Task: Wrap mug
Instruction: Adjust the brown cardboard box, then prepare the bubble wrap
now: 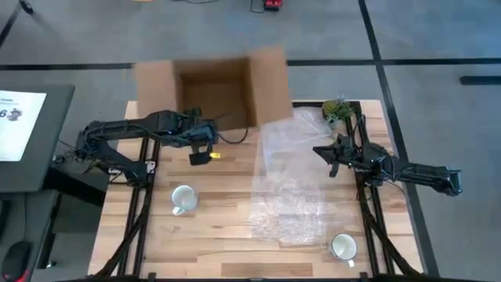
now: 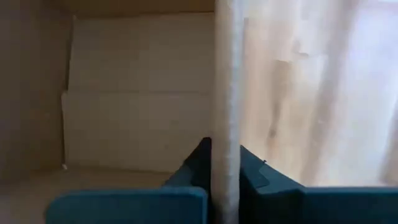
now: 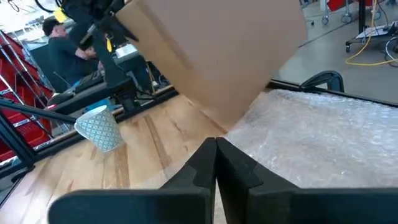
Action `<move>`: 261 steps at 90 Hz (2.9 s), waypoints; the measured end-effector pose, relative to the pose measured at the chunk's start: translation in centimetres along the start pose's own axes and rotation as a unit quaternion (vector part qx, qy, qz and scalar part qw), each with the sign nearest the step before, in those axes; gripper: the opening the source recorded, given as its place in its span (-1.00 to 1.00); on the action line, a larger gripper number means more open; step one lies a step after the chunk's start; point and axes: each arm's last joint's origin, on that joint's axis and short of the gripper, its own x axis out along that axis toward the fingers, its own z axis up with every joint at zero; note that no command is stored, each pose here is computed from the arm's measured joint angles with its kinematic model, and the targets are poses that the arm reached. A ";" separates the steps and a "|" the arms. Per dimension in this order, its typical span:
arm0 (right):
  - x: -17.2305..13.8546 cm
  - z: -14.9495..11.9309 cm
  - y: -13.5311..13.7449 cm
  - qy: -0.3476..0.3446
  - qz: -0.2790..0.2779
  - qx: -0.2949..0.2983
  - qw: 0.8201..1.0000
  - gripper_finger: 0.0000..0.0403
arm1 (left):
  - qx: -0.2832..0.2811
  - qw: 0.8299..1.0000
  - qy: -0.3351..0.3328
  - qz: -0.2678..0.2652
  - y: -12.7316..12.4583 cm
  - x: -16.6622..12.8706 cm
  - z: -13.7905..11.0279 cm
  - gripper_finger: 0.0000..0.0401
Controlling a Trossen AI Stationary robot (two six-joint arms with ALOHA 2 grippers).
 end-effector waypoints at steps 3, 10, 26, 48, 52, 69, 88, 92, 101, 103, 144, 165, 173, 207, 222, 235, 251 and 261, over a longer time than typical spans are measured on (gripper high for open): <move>0.0 0.0 0.0 0.000 0.000 0.000 1.000 -1.00 | -0.002 1.000 -0.003 -0.001 0.1 0.0 0.1 -0.99; 0.0 0.0 0.0 0.000 0.000 0.000 1.000 -1.00 | -0.004 1.000 -0.002 0.000 0.3 0.2 0.1 -0.99; 0.0 0.0 0.0 0.001 0.002 0.000 1.000 -1.00 | -0.022 1.000 0.020 0.001 1.2 0.6 -0.3 -0.97; 0.0 0.0 0.1 0.002 0.004 0.005 1.000 -1.00 | -0.051 0.998 0.042 -0.015 2.7 1.4 -0.8 -0.92; 0.0 0.0 0.1 0.002 0.004 0.005 1.000 -1.00 | -0.054 0.997 0.044 -0.017 3.0 1.5 -0.9 -0.91; 0.0 0.0 0.1 0.002 0.005 0.010 1.000 -1.00 | -0.054 0.996 0.044 -0.052 3.6 1.9 -1.1 -0.79; 0.0 -0.1 0.4 0.015 0.050 0.031 0.998 -1.00 | -0.044 0.996 0.043 -0.072 4.1 2.1 -1.2 -0.38; 0.0 -0.1 0.4 0.021 0.058 0.053 0.997 -1.00 | -0.037 0.996 0.046 -0.068 4.1 2.1 -1.3 -0.30; 0.0 -0.2 0.4 0.027 0.065 0.077 0.994 -1.00 | -0.027 0.996 0.046 -0.067 4.3 1.6 -1.4 -0.16; 0.0 -0.2 0.4 0.029 0.066 0.078 0.994 -0.99 | -0.027 0.997 0.043 -0.066 4.3 1.5 -1.4 -0.14; 0.5 -0.9 0.0 0.069 0.034 0.060 0.995 -0.68 | -0.059 0.997 -0.016 -0.055 5.1 -1.8 -3.1 -0.09; 0.9 -1.2 -0.2 0.080 0.006 0.033 0.996 -0.62 | -0.115 0.979 -0.166 -0.040 5.5 -5.1 -3.1 -0.09; 1.0 -1.4 -0.2 0.086 0.001 0.027 0.996 -0.62 | -0.122 0.968 -0.216 -0.042 5.3 -6.4 -3.2 -0.09; 1.1 0.8 4.7 0.057 0.159 -0.097 0.981 -0.62 | -0.057 0.902 -0.396 -0.163 0.6 -11.2 -1.7 -0.09; 0.9 2.1 8.1 0.063 0.200 -0.140 0.968 -0.68 | -0.040 0.900 -0.362 -0.239 -4.4 -10.8 -0.6 -0.09; 0.7 2.3 11.6 0.070 0.231 -0.193 0.951 -0.77 | -0.017 0.912 -0.301 -0.278 -9.8 -9.6 0.1 -0.09; 1.5 1.4 16.1 0.120 0.239 -0.249 0.931 -0.96 | 0.004 0.924 -0.246 -0.292 -17.2 -8.7 0.1 -0.09; 2.8 1.0 18.8 0.170 0.234 -0.291 0.912 -0.98 | -0.012 0.935 -0.231 -0.268 -21.5 -8.3 -0.4 -0.09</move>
